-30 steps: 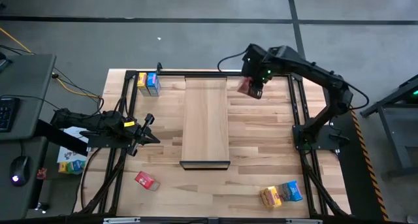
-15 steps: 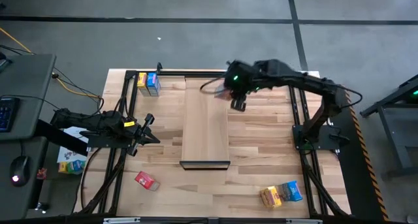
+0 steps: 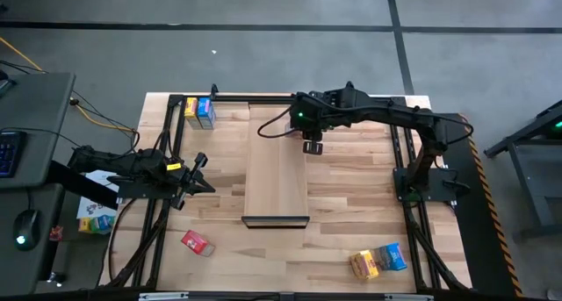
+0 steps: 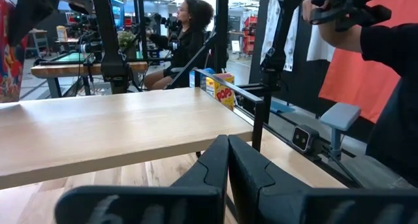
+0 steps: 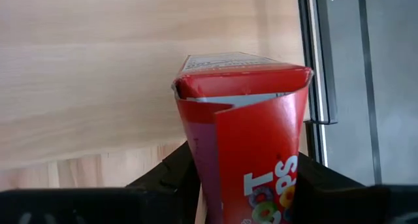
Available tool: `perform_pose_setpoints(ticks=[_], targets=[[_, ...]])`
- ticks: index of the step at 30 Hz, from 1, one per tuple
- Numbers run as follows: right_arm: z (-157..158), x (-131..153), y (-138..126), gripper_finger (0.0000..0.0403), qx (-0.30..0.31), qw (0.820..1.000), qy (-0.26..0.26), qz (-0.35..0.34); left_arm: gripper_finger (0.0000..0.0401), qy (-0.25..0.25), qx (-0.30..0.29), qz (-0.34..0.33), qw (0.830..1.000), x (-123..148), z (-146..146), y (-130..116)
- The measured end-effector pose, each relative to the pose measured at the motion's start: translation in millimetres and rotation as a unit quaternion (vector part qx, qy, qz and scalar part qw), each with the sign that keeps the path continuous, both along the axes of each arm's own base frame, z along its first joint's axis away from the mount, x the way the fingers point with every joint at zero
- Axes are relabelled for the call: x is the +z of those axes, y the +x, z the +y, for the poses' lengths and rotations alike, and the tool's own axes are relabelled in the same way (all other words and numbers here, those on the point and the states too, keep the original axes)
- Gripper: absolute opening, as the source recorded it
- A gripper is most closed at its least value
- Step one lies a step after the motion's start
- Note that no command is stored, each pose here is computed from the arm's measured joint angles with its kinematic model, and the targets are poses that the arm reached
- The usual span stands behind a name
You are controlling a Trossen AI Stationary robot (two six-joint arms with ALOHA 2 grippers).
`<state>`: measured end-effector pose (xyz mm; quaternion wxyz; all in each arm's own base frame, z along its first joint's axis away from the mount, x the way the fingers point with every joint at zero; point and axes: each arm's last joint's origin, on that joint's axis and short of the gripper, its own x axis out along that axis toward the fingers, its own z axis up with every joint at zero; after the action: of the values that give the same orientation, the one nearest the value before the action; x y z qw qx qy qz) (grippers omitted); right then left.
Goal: Stack cereal on shelf
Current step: Put the top red cereal box on the shelf
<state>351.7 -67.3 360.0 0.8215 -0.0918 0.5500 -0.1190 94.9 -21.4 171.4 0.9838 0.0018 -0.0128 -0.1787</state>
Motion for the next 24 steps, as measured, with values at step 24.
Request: perform_pose_setpoints(ticks=[24], targets=[[1.5, 2.8, 7.2, 0.0199, 0.012, 0.998, 0.039, -0.048, 0.0003, 0.000, 0.000, 0.000, 1.000, 0.0, 0.0, 0.0]])
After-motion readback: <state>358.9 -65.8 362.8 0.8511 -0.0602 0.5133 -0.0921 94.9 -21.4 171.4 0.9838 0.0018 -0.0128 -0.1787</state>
